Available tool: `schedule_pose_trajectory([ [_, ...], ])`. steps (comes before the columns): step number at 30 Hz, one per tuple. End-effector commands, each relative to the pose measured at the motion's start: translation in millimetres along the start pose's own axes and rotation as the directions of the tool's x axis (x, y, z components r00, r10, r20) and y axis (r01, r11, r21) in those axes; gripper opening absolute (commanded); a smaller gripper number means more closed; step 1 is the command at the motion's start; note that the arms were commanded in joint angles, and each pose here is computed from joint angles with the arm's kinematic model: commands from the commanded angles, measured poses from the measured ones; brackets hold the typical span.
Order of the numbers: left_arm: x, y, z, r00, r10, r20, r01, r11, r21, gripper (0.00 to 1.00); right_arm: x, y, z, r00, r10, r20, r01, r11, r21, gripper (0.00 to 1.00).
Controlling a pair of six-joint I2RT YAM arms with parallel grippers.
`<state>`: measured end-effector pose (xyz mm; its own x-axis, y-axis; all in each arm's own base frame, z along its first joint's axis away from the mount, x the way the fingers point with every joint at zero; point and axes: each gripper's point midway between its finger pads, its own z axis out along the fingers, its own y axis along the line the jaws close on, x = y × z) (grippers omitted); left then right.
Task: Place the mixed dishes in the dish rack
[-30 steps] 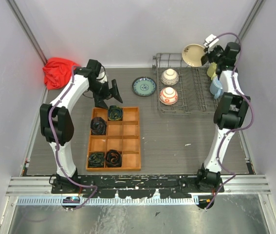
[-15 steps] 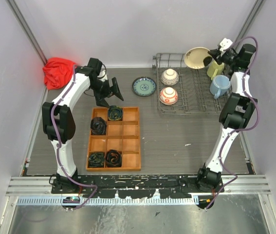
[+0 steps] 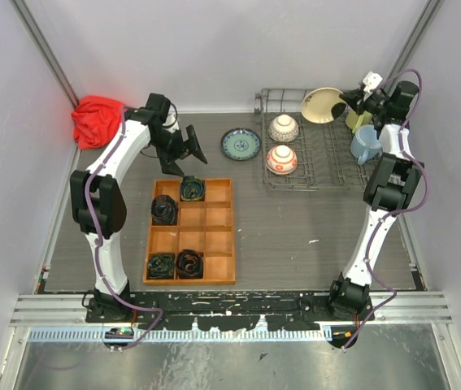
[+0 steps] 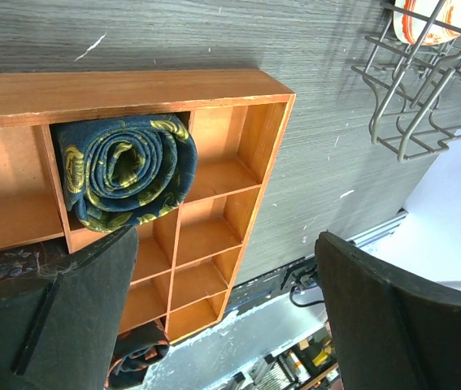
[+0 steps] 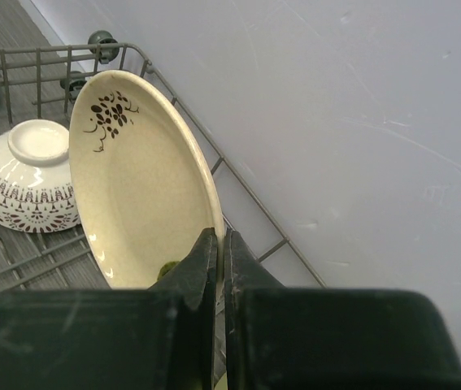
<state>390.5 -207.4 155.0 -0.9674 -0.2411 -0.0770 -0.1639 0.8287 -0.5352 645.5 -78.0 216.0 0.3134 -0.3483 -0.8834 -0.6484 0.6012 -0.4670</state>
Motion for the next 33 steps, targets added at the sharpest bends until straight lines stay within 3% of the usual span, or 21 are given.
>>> schedule_pose_trajectory([
  [1, -4, -3, 1, 1.0, -0.013, -0.001, 0.013, 1.0, 0.002, 0.96, -34, -20, -2, 0.992, -0.116, 0.049, 0.115, 0.993, 0.018, 0.01],
  [33, -11, -11, 10, 1.0, -0.018, -0.013, 0.018, 1.0, 0.0, 0.96, 26, -3, -12, 0.997, -0.061, -0.046, 0.062, 0.998, 0.025, 0.01],
])
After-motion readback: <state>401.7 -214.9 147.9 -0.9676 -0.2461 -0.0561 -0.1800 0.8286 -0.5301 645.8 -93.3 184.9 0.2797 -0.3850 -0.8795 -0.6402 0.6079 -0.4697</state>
